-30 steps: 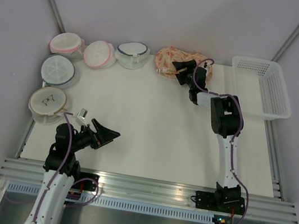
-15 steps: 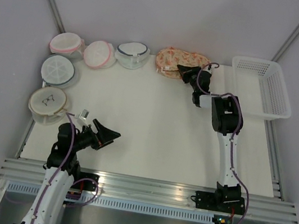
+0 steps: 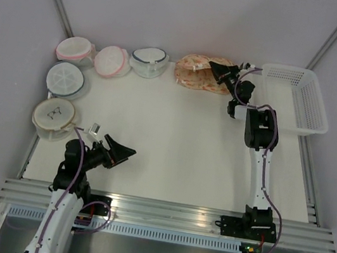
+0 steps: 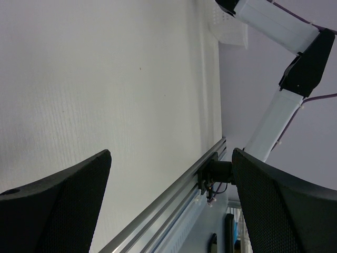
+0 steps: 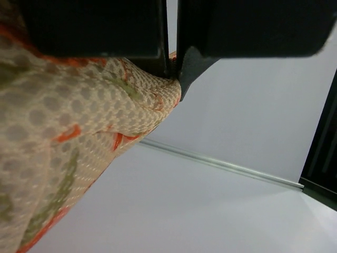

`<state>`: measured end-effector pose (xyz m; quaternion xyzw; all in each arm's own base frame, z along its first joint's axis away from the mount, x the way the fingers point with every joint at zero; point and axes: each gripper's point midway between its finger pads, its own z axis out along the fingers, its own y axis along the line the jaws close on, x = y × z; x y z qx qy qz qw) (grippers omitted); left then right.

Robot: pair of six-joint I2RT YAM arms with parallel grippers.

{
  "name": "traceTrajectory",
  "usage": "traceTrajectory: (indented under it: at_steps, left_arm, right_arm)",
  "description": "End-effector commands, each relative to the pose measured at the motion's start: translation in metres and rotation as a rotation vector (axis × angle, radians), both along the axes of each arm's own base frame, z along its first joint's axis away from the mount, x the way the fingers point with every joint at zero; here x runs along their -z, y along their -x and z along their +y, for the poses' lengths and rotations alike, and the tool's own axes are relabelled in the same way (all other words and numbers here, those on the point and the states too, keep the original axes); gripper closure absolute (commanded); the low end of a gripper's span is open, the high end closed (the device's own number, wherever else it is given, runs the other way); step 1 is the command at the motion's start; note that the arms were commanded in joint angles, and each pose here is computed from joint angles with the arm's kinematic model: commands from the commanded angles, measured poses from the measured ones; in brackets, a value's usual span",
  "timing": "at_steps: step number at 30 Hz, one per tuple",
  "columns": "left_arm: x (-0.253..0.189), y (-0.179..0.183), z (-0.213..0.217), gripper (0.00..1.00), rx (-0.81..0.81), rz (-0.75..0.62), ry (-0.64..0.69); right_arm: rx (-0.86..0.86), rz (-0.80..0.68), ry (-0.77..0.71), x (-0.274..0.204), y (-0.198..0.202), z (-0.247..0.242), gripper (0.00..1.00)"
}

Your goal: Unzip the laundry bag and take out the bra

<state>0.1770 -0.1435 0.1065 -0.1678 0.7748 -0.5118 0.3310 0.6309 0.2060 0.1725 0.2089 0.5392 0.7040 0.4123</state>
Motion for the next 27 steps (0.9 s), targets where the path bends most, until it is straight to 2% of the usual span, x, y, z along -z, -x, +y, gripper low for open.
traceTrajectory:
  at_steps: [1,2,4,5,7,9,11,12,14,15,16,17,19,20,23,25,27]
  left_arm:
    - [-0.006,0.000,-0.003,0.00,0.015,-0.026,0.022]
    - [-0.008,0.001,-0.003,0.00,0.020,-0.032,0.023]
    - [-0.012,0.002,-0.004,0.00,0.027,-0.041,0.029]
    - [-0.014,0.003,-0.005,0.00,0.037,-0.045,0.035]
    - [-0.021,0.005,-0.007,0.00,0.045,-0.060,0.050]
    - [-0.028,0.008,-0.009,0.00,0.056,-0.070,0.075]
    - [-0.037,0.012,-0.010,0.00,0.062,-0.104,0.098]
    - [-0.041,0.013,-0.011,0.00,0.063,-0.100,0.122]
    - [-0.052,0.020,-0.013,0.00,0.079,-0.142,0.150]
    - [-0.056,0.022,-0.014,0.00,0.081,-0.134,0.177]
    - [-0.057,0.025,-0.016,0.00,0.093,-0.122,0.190]
    - [-0.057,0.027,-0.017,0.00,0.103,-0.108,0.202]
    - [-0.058,0.033,-0.020,0.00,0.134,-0.071,0.234]
    - [-0.052,0.035,-0.022,0.00,0.144,-0.027,0.256]
    - [-0.038,0.048,-0.028,0.00,0.198,0.164,0.377]
    - [-0.028,0.063,-0.035,0.00,0.277,0.258,0.410]
    - [-0.035,0.070,-0.038,0.00,0.307,0.269,0.436]
  right_arm:
    - [-0.146,-0.288,-0.009,-0.083,0.064,0.009,0.99]
    - [-0.168,-0.337,0.019,-0.103,0.080,0.012,1.00]
    - [-0.185,-0.280,0.055,-0.089,0.098,0.013,0.99]
    - [-0.195,-0.340,0.083,-0.111,0.116,0.013,1.00]
    - [-0.219,-0.288,0.103,-0.096,0.139,0.013,1.00]
    - [-0.238,-0.351,0.117,-0.115,0.172,0.011,0.99]
    - [-0.249,-0.340,0.127,-0.114,0.206,0.009,1.00]
    - [-0.254,-0.271,0.140,-0.092,0.222,0.007,0.99]
    - [-0.264,-0.282,0.168,-0.097,0.251,0.009,1.00]
    - [-0.268,-0.248,0.211,-0.076,0.265,0.010,1.00]
    - [-0.265,-0.264,0.234,-0.082,0.278,0.011,0.99]
    - [-0.283,-0.194,0.258,-0.067,0.284,0.017,1.00]
    - [-0.270,-0.196,0.329,-0.053,0.307,0.019,0.99]
    - [-0.283,-0.138,0.354,-0.038,0.315,0.025,1.00]
    - [-0.313,-0.100,0.407,-0.016,0.348,0.034,1.00]
    - [-0.315,-0.116,0.411,-0.017,0.360,0.036,1.00]
    - [-0.341,-0.111,0.415,-0.012,0.375,0.040,1.00]
